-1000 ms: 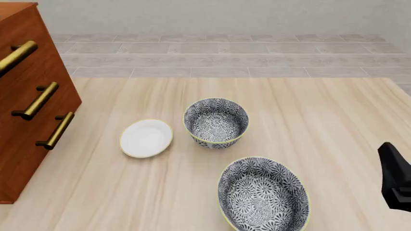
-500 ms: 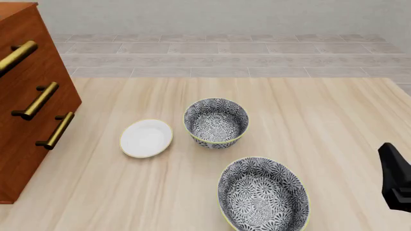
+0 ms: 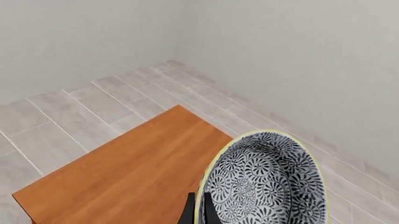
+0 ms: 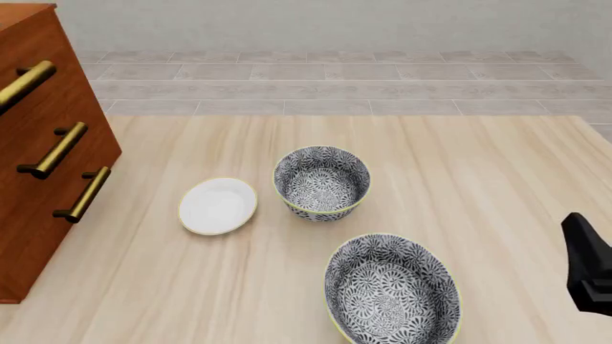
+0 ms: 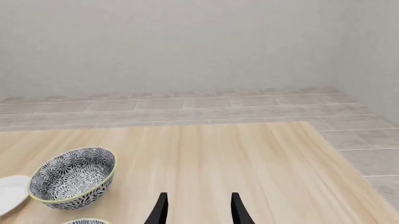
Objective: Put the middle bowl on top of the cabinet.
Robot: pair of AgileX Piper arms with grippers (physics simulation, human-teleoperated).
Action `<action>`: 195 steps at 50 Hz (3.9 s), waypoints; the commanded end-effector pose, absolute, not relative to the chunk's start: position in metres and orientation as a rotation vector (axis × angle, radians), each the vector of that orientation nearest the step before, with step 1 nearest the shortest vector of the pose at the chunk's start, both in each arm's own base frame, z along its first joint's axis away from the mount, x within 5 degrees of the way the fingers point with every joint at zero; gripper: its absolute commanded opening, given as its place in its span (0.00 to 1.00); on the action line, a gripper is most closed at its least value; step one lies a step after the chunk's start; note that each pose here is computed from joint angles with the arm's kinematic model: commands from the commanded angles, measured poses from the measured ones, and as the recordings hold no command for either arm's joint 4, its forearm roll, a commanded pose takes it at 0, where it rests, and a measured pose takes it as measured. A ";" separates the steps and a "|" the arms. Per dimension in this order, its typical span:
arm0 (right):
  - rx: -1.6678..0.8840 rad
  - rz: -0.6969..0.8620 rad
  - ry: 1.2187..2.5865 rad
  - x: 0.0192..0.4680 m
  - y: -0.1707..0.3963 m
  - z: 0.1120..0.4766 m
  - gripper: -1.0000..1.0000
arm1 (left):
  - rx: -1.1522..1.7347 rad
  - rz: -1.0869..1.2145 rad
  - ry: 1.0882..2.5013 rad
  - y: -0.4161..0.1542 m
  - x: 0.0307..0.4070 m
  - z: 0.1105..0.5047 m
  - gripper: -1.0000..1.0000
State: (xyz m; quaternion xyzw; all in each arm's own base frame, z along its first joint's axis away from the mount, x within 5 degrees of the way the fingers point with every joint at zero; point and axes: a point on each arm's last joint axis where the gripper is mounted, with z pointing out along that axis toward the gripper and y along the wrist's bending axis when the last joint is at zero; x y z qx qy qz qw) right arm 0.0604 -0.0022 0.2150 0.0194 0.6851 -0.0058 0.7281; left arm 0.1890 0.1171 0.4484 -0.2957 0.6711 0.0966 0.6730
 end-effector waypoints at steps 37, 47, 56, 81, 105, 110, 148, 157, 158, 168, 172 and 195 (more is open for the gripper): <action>0.040 -0.013 1.512 0.062 -0.002 0.215 1.00 | -0.800 0.200 1.519 0.142 0.199 0.438 0.00; 0.041 -0.013 1.513 0.062 -0.002 0.215 1.00 | -0.828 0.191 1.519 0.146 0.201 0.434 0.00; 0.040 -0.012 1.513 0.061 -0.002 0.215 1.00 | -0.865 0.189 1.532 0.153 0.204 0.428 0.00; 0.037 -0.009 1.517 0.064 -0.002 0.214 1.00 | -0.937 0.174 1.549 0.166 0.211 0.412 0.00; 0.037 -0.007 1.518 0.063 -0.002 0.214 1.00 | -0.962 0.173 1.591 0.174 0.221 0.402 0.00; 0.037 -0.006 1.518 0.063 -0.002 0.214 1.00 | -0.965 0.187 1.590 0.177 0.219 0.404 0.00; 0.036 -0.001 1.521 0.066 -0.002 0.214 1.00 | -0.986 0.291 1.616 0.197 0.207 0.400 0.00; 0.035 -0.001 1.520 0.065 -0.002 0.214 1.00 | -0.983 0.293 1.610 0.197 0.206 0.399 0.00; 0.036 0.000 1.520 0.064 -0.002 0.214 1.00 | -0.983 0.291 1.609 0.197 0.207 0.399 0.00; 0.036 -0.003 1.519 0.064 -0.002 0.214 1.00 | -0.971 0.276 1.601 0.192 0.208 0.402 0.00; 0.036 -0.002 1.518 0.063 -0.002 0.214 1.00 | -0.969 0.277 1.601 0.191 0.208 0.402 0.00; 0.034 -0.001 1.521 0.063 -0.001 0.213 1.00 | -0.949 0.255 1.582 0.182 0.206 0.408 1.00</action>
